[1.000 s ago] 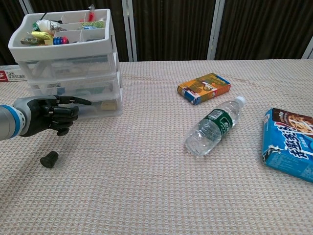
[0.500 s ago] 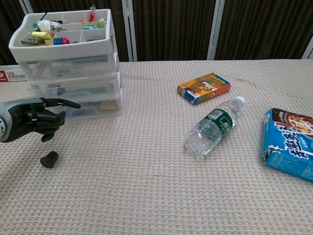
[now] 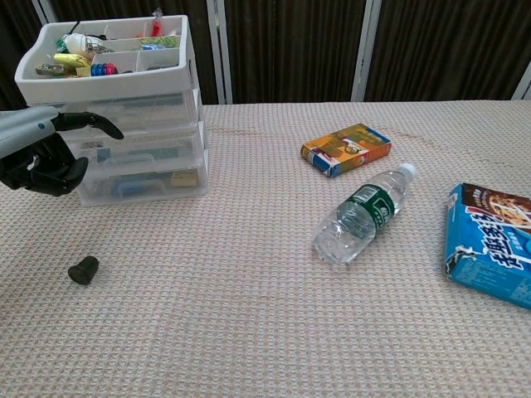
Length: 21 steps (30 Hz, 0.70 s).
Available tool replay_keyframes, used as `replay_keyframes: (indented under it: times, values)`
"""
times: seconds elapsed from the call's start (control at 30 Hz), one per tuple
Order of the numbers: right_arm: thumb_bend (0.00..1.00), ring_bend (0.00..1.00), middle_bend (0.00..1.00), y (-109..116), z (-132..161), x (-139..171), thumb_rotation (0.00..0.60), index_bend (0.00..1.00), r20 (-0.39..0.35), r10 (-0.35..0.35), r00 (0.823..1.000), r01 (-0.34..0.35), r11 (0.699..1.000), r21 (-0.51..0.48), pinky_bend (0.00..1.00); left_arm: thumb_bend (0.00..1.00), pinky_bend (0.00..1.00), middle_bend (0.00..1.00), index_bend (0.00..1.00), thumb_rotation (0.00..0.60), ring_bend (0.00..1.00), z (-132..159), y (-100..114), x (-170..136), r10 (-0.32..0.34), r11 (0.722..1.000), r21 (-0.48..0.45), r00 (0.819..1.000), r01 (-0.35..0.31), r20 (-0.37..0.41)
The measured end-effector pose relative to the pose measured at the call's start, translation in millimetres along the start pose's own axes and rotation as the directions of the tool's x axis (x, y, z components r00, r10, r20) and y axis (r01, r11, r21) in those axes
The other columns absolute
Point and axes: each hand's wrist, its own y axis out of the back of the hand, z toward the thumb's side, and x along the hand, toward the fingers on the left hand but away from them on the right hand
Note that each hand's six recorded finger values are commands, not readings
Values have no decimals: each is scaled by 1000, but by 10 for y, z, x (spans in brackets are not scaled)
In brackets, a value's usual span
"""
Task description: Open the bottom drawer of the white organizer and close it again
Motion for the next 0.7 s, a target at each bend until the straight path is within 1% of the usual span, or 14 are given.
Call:
replay_keyframes:
  times: [0.03, 0.13, 0.33, 0.53, 0.7]
  values:
    - [7, 0, 0, 0, 0, 0, 600, 54, 0, 0, 1000, 0, 1000, 0, 0, 680, 774, 968, 199, 600, 861, -2, 42, 5, 7, 1000, 27, 1000, -7, 6]
    - [9, 0, 0, -3, -1, 0, 600, 54, 1, 1, 1000, -1, 1000, 0, 0, 678, 775, 969, 197, 600, 862, -14, 98, 31, 12, 998, 63, 1000, -13, 7]
    - [7, 0, 0, -2, 0, -1, 600, 53, 1, 1, 1000, -1, 1000, 0, 0, 680, 775, 969, 201, 600, 862, -99, 124, 95, -15, 991, 131, 999, 19, -36]
    - [8, 0, 0, -5, 0, 0, 600, 54, 1, 3, 1000, -3, 1000, -2, 0, 678, 775, 969, 208, 600, 862, -179, 107, 159, -42, 989, 141, 995, 53, -86]
    - [8, 0, 0, -5, 0, 2, 600, 54, 2, 4, 1000, -4, 1000, -3, 0, 680, 775, 969, 211, 600, 862, -229, 77, 196, -53, 988, 141, 992, 69, -113]
